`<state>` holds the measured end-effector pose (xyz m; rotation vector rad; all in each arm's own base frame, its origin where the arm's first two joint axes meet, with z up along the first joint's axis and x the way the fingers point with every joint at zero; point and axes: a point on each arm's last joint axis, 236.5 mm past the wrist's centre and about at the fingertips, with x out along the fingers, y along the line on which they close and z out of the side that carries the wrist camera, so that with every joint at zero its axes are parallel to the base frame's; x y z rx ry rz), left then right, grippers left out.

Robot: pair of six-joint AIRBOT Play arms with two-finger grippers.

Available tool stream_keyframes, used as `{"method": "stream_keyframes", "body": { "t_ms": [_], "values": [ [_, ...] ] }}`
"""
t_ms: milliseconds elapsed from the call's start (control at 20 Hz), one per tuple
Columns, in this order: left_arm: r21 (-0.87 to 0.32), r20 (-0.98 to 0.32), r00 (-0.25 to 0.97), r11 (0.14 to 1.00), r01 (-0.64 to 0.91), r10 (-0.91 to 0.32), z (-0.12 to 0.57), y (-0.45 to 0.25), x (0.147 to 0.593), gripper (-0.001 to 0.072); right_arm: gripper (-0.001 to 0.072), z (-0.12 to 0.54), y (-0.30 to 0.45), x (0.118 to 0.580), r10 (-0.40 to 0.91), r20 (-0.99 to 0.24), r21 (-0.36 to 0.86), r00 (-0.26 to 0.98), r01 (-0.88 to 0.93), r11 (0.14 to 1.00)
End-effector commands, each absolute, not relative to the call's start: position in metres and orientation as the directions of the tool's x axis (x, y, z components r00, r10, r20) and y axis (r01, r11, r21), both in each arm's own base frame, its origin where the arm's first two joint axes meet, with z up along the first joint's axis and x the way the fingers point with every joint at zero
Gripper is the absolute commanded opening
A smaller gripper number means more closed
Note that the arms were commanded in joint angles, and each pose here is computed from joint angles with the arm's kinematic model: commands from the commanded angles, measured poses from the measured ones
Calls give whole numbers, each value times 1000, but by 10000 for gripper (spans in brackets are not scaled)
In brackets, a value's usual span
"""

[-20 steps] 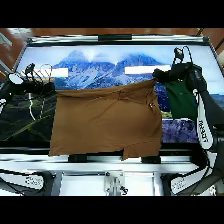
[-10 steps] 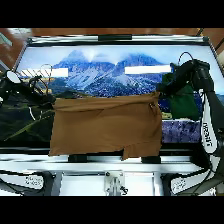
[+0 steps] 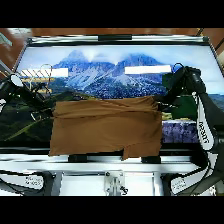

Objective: Fold the shirts.

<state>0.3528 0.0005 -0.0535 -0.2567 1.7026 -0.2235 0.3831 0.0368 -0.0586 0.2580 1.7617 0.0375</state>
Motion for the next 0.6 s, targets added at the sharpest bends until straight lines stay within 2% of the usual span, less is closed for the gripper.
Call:
{"method": "stream_keyframes", "body": {
  "t_ms": [0, 50, 100, 150, 250, 400, 550],
  "values": [
    [-287, -943, -148, 954, -83, -297, -54, 0, 351, 66, 280, -60, 28, 374, 150, -966, 121, -210, 144, 982],
    [-287, -941, -160, 953, -94, -299, -53, 0, 348, 286, 531, -53, 29, 374, 155, -968, 136, -195, 109, 985],
    [-289, -934, -186, 952, -103, -304, -51, -1, 342, 561, 550, -45, 28, 374, 151, -972, 138, -179, 85, 987],
    [-293, -929, -205, 950, -105, -309, -47, -1, 336, 606, 549, -34, 21, 374, 129, -979, 118, -158, 80, 990],
    [-296, -928, -204, 950, -104, -312, -31, 2, 328, 606, 549, -10, -4, 366, 72, -989, 61, -131, 83, 995],
    [-310, -935, -144, 945, -102, -323, -7, 4, 312, 605, 550, 16, -34, 341, 115, -984, 92, -138, 159, 983],
    [-346, -909, -177, 920, -186, -378, -28, 2, 242, 603, 549, 14, -63, 305, 166, -979, 132, -119, 253, 959]
  ]
}}
